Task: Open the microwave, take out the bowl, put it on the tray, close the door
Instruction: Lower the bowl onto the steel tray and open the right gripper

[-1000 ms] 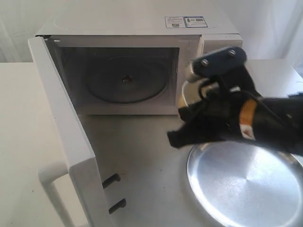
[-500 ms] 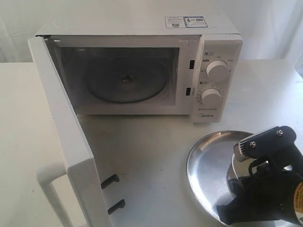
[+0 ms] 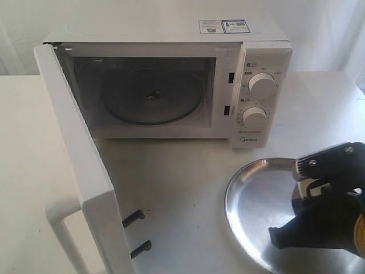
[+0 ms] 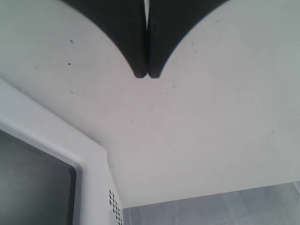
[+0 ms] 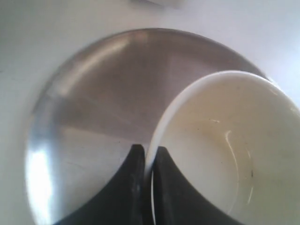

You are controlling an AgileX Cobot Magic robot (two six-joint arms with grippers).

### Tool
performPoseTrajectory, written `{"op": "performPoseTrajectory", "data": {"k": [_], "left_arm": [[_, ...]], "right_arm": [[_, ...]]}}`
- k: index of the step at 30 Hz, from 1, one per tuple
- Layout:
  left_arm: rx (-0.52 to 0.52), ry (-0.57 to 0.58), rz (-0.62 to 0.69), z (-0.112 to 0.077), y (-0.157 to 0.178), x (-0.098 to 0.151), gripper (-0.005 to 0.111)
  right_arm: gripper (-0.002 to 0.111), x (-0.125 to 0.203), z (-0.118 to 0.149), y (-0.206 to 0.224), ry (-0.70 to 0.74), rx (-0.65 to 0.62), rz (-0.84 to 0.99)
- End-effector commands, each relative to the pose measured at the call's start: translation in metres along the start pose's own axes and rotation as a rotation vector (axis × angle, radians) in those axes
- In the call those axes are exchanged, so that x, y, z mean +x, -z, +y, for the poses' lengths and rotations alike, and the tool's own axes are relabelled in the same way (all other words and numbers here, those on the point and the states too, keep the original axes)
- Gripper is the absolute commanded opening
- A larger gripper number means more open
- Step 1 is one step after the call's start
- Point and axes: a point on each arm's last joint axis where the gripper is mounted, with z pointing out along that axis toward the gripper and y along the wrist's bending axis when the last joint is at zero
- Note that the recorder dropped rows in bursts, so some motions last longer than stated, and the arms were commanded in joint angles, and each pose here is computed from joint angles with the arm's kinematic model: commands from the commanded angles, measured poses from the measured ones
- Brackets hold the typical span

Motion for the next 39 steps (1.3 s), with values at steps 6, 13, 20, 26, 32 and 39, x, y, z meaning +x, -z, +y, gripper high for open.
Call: {"op": "performPoseTrajectory", "data": {"k": [6,13,20,26,32,39], "left_arm": [[0.002,0.009,0.0,0.0,0.0,0.001,0.0],[0.002,0.009,0.0,0.0,0.0,0.001,0.0],[0.002,0.009,0.0,0.0,0.0,0.001,0.0],[0.002,0.009,0.0,0.0,0.0,0.001,0.0],[0.002,0.009,0.0,0.0,0.0,0.001,0.0],[0.002,0.009,0.0,0.0,0.0,0.001,0.0]], "right_arm": [[0.0,0.002,-0.001,-0.021,0.043,0.086,0.006],[0.0,0.004,0.003,-0.03,0.044,0.065,0.015],[0.0,0.007,0.005,-0.039,0.029,0.073,0.061],[0.0,0.008,0.007,-0.046,0.038,0.082,0.085],[0.0,0.008,0.006,-0.046,0.0,0.094,0.082],[0.054,0.005,0.01,-0.04,-0.014,0.037,0.068]]}}
